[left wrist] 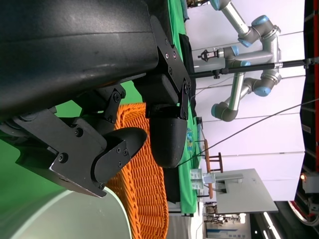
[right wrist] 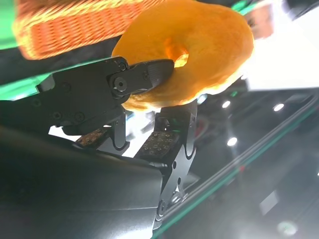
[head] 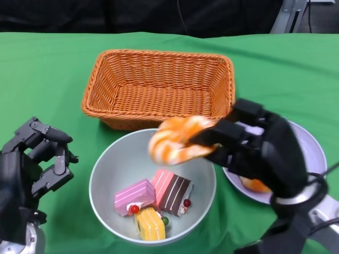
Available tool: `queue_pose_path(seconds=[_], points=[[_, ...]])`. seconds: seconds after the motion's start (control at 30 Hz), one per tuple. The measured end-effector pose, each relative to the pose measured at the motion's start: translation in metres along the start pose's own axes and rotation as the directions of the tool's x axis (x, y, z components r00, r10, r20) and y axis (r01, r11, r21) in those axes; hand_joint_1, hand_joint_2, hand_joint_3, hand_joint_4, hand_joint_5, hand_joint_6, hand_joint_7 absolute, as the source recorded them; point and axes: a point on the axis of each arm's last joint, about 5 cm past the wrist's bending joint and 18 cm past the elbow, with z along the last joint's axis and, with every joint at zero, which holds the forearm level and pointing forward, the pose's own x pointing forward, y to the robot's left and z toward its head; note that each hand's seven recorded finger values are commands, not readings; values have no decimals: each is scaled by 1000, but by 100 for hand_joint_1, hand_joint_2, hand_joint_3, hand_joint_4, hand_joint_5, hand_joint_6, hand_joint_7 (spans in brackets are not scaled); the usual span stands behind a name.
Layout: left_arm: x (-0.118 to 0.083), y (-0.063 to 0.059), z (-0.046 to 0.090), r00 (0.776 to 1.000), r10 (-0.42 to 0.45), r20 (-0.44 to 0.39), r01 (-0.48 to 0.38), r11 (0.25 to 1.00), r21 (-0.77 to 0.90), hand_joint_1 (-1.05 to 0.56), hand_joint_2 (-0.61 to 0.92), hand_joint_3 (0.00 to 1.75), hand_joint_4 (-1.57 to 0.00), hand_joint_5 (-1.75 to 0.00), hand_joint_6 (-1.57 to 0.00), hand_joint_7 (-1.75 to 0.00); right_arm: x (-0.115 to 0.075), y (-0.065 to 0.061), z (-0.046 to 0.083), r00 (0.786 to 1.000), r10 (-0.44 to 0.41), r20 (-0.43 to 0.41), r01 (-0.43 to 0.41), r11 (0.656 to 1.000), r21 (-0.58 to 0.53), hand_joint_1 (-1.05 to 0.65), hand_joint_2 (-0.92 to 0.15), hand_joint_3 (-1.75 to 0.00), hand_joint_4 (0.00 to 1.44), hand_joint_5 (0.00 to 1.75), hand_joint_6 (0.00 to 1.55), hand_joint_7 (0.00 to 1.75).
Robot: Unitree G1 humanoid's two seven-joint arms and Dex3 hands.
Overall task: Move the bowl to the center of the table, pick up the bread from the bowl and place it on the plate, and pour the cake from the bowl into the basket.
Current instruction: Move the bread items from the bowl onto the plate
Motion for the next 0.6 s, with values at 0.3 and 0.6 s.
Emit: queue_pose_path(seconds=[0.3,0.6], points=[[1,3,-1,1000,0,-1,0,1000,13,-2,55,113,-78,-165,-77,-141,-19,-19,-12,993,-70,-96,64,996,-66,-12,-86,-20,81,119,92,80],[3,5,1,1000,-9,5,9,1000,13,-2,55,112,-79,-165,-78,-141,-51,-38,-25,962,-107,-252,62,981,-182,-14,-86,-22,78,121,90,79]])
